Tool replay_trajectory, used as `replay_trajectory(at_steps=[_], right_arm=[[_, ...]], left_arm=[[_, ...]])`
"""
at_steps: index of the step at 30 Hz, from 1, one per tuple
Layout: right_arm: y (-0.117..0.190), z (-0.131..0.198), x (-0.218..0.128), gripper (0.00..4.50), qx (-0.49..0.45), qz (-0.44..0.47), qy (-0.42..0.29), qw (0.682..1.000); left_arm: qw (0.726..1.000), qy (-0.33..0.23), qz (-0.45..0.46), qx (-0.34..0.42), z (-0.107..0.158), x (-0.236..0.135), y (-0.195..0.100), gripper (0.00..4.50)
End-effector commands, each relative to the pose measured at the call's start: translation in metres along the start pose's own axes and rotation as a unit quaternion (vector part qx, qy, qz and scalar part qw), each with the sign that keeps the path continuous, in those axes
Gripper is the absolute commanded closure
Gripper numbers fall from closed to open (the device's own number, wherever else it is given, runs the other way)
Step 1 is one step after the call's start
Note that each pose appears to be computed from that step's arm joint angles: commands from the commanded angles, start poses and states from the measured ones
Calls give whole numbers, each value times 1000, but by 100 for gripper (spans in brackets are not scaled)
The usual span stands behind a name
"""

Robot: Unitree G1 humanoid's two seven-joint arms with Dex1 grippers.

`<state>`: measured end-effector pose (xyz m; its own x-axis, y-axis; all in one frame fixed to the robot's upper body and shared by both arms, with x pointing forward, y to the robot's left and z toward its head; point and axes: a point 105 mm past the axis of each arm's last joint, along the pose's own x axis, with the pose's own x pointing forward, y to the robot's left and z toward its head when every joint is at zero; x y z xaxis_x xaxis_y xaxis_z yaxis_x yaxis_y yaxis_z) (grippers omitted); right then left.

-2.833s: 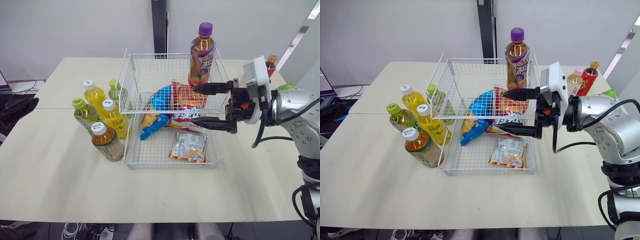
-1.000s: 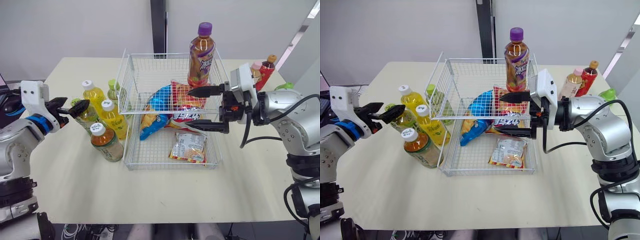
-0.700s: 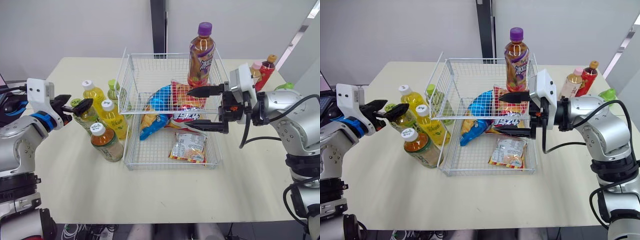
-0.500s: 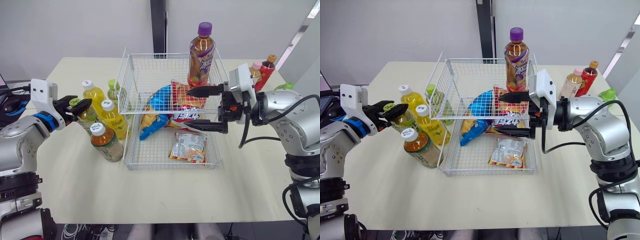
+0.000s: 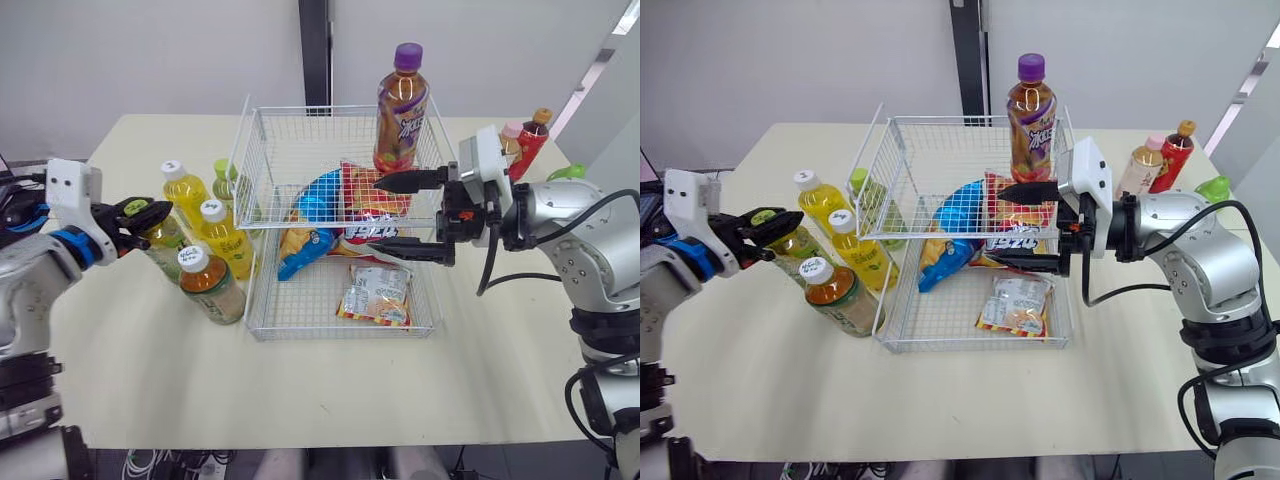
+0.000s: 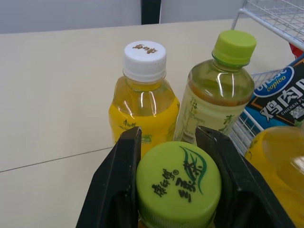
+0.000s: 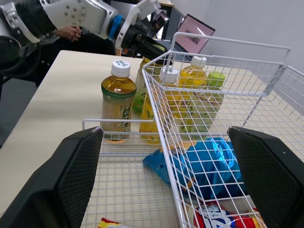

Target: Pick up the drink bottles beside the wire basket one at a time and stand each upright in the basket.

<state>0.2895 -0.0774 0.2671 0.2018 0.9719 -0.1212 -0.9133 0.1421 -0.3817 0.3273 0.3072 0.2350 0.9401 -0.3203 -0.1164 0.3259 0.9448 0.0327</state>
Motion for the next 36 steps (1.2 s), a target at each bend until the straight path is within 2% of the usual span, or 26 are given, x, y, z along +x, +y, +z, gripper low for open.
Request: replay_trajectory(at_steps=[1, 3, 6, 12, 18, 22, 26, 31, 36], right_arm=[[-3, 12, -12, 0, -28, -20, -1, 999], [-4, 14, -18, 0, -27, -27, 3, 999], [3, 30, -30, 0, -36, -32, 2, 999], [10, 50, -43, 0, -25, -44, -30, 998], [13, 49, -41, 0, -21, -64, -28, 997], [12, 51, -42, 0, -20, -82, -30, 996], [12, 49, -44, 0, -17, -96, -29, 995], [6, 46, -51, 0, -16, -123, -26, 992], [2, 44, -58, 0, -17, -153, -26, 988]], left_arm=[[996, -69, -28, 48, 65, -24, -11, 311], [995, -72, -32, 58, 82, -30, -10, 311], [991, -97, -44, 76, 120, -36, -10, 311], [980, -154, -81, 99, 191, -25, -24, 311], [961, -191, -157, 126, 244, 1, -63, 311], [946, -193, -221, 136, 259, 25, -99, 311], [935, -184, -267, 140, 261, 50, -129, 311], [928, -166, -307, 132, 247, 87, -167, 311], [928, -147, -320, 124, 228, 113, -186, 311]])
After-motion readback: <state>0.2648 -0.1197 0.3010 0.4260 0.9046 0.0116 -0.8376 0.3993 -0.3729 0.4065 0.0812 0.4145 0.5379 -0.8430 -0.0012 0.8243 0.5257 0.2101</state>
